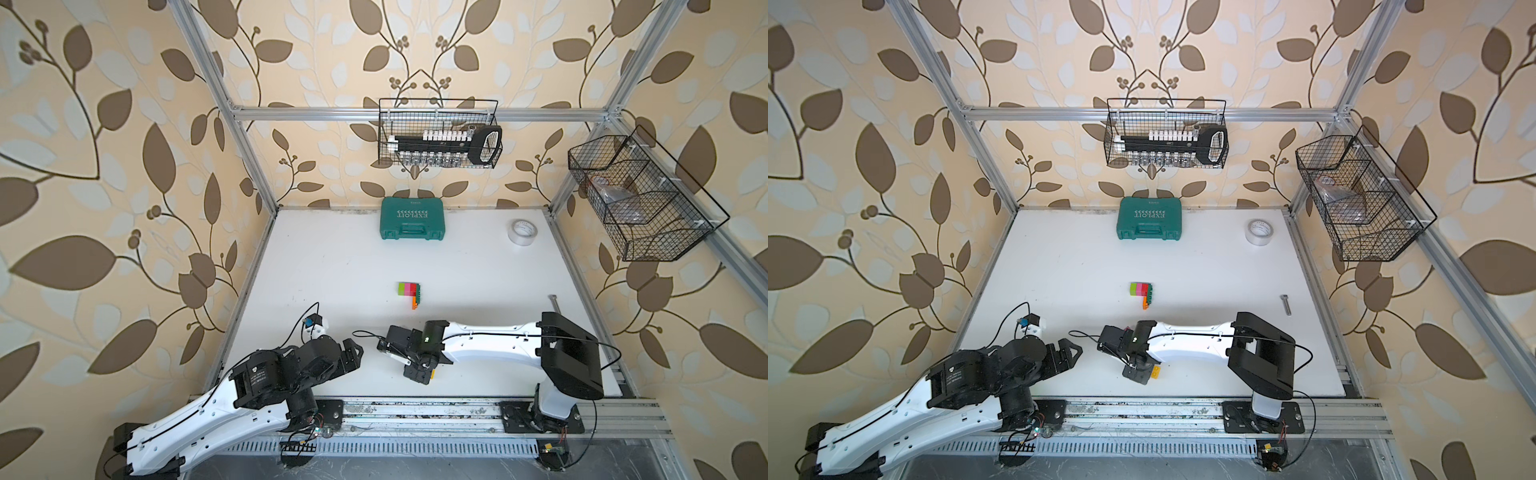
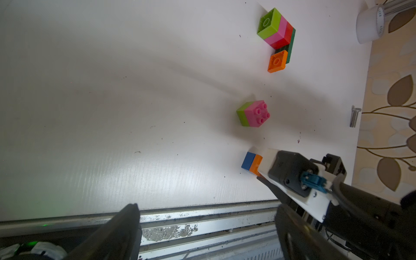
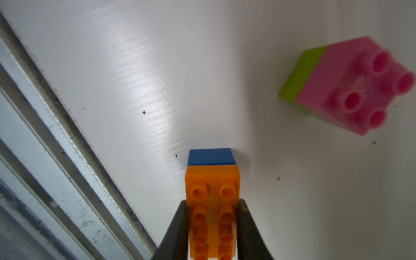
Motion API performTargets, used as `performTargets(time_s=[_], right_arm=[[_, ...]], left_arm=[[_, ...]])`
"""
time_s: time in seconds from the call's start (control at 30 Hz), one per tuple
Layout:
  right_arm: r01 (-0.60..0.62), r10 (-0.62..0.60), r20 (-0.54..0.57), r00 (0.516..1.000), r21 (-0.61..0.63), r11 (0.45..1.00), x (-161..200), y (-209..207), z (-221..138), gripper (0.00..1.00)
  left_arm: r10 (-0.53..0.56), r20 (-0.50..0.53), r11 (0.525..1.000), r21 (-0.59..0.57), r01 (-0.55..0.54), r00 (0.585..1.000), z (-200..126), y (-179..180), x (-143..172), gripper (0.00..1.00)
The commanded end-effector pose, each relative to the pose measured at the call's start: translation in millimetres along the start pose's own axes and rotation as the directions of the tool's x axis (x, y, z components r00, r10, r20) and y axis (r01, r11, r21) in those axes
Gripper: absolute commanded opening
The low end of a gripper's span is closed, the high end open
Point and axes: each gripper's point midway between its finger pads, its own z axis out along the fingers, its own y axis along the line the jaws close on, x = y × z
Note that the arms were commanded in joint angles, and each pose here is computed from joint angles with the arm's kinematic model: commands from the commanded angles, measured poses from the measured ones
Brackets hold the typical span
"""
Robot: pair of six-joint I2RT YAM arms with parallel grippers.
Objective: Assemble the letter r with lego
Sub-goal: Assemble the lego brick with the lego brick.
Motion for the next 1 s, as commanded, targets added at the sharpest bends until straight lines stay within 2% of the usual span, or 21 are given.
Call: performTargets(time_s=[0.0,0.4,0.97], right_arm=[[0.033,-0.034,-0.129,0.991,-0.013,0.999,27.4,5.3,19.5,0.00],[0.003,-0.027,-0.224,0.974,-0.108,0.994,38.1,13.3,33.6,0.00],[-0.021,-0.010,-0.336,0.942,-0.087,0.996,46.9,5.3,56.2,0.00]], left_arm=[[-0.006,0.001,1.000,-0.004,0.006,1.000,0.0,1.0,-0.6,0.96],[-0.005,0.004,1.000,-0.003,0.005,1.000,0.2,0.9,-1.0,0.96],[-0.017,0.037,1.000,-0.025,0.018,0.999,-8.5,12.2,-6.5,0.97]])
